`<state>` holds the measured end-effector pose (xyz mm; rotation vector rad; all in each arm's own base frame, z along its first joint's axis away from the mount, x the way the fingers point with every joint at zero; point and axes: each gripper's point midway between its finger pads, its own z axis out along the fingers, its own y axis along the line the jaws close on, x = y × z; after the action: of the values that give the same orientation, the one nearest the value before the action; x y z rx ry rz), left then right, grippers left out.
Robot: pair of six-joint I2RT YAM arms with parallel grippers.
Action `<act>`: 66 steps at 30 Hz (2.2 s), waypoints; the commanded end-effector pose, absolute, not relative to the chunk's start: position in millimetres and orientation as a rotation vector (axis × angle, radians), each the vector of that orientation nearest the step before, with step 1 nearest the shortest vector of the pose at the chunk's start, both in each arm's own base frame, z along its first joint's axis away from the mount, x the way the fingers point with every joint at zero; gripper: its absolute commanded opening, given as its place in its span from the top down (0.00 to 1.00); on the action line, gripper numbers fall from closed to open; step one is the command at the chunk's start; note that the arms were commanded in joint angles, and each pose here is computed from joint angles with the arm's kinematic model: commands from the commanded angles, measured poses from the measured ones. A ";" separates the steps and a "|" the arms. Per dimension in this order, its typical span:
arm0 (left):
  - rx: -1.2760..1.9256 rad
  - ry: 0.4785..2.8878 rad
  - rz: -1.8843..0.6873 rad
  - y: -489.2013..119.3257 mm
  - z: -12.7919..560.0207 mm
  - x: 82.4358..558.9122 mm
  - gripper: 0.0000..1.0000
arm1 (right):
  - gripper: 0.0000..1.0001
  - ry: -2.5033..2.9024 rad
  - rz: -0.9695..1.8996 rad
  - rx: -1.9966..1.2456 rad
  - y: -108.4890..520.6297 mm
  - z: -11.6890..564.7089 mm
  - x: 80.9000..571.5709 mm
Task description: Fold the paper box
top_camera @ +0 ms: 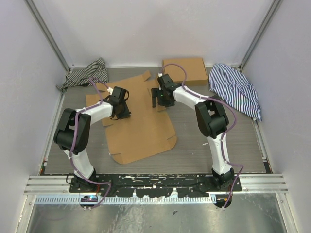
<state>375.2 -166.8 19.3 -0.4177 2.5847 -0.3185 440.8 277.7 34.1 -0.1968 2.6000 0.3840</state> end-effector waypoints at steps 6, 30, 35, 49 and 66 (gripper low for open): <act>-0.404 2.786 -0.196 -154.6 -24.4 325.7 0.81 | 0.21 2.560 0.374 -0.197 280.9 38.9 446.6; -0.384 2.807 -0.182 -159.1 -27.2 320.8 0.82 | 0.30 2.409 0.638 -0.337 314.7 109.2 424.6; -0.382 2.810 -0.189 -160.9 -27.9 320.8 0.82 | 0.31 2.379 0.687 -0.358 324.1 128.1 418.8; -0.367 2.823 -0.205 -165.3 -28.7 317.5 0.83 | 0.32 2.434 0.763 -0.409 354.7 100.6 407.9; -0.355 2.829 -0.185 -161.9 -29.8 315.3 0.84 | 0.15 2.490 0.337 -0.106 247.7 86.0 453.0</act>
<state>370.1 -175.1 17.5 -0.3836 2.5944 -0.3090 430.3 280.9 61.0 -0.2227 2.5310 0.3810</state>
